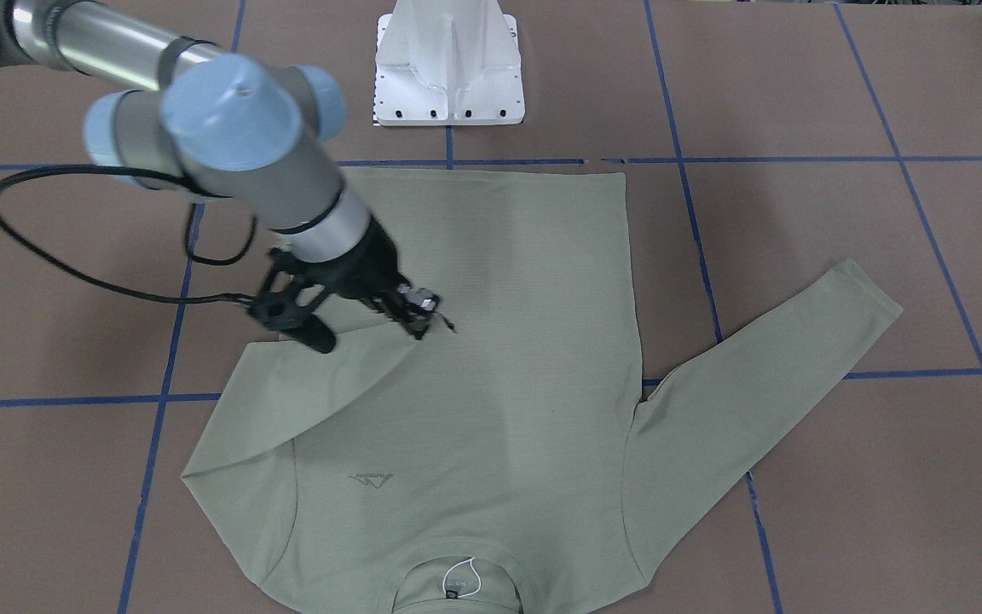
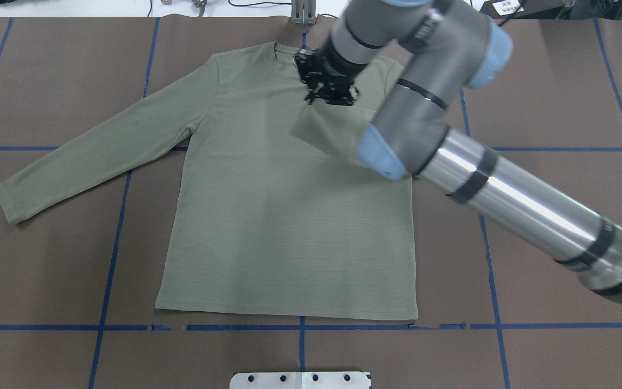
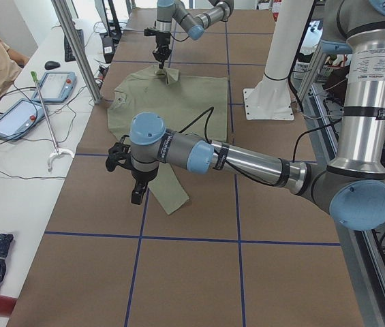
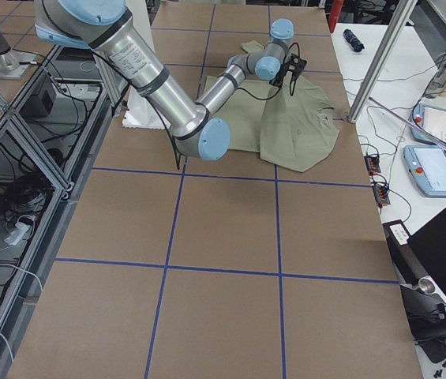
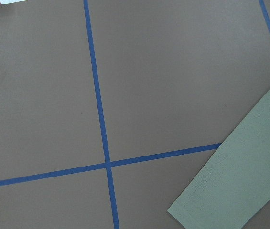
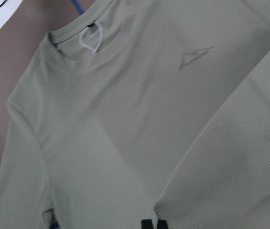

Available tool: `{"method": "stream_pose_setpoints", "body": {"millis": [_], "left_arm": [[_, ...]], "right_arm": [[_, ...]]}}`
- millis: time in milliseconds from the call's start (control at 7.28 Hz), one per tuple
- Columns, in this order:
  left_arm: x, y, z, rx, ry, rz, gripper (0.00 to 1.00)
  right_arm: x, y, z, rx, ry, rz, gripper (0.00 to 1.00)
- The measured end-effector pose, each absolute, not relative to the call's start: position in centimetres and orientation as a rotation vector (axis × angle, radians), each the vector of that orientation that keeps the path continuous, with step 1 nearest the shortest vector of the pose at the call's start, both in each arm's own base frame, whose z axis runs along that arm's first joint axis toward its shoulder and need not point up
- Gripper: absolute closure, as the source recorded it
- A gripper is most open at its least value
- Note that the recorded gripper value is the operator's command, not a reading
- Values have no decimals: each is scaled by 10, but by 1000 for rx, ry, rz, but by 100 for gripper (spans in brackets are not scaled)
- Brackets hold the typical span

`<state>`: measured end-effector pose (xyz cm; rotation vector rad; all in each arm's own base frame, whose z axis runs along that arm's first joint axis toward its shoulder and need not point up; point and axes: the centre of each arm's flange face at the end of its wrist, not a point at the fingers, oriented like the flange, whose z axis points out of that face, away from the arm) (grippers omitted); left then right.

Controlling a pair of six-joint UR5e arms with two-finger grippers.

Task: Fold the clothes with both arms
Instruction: 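Grasp the sleeve nearest the right gripper and fold it across the shirt body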

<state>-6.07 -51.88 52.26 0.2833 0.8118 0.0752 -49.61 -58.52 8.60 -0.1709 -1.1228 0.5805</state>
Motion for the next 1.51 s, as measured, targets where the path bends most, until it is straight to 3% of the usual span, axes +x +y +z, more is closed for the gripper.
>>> {"method": "stream_pose_setpoints", "body": {"millis": [275,962,1099,1236,1511], "left_arm": [[-60,-518,521,284,823,78,0],[-59,-517,518,288,842,85,0],[-59,-517,517,291,842,88,0],[-58,-517,516,294,846,90,0],[-57,-516,513,297,864,96,0]], "right_arm": [[-586,-577,27,-139,-1180,587,100],[-666,-568,30,-42,-1215,614,100],[-669,-573,35,-13,-1224,630,93],[-674,-575,37,8,-1224,644,13],[-691,-562,25,43,-1228,656,12]]}}
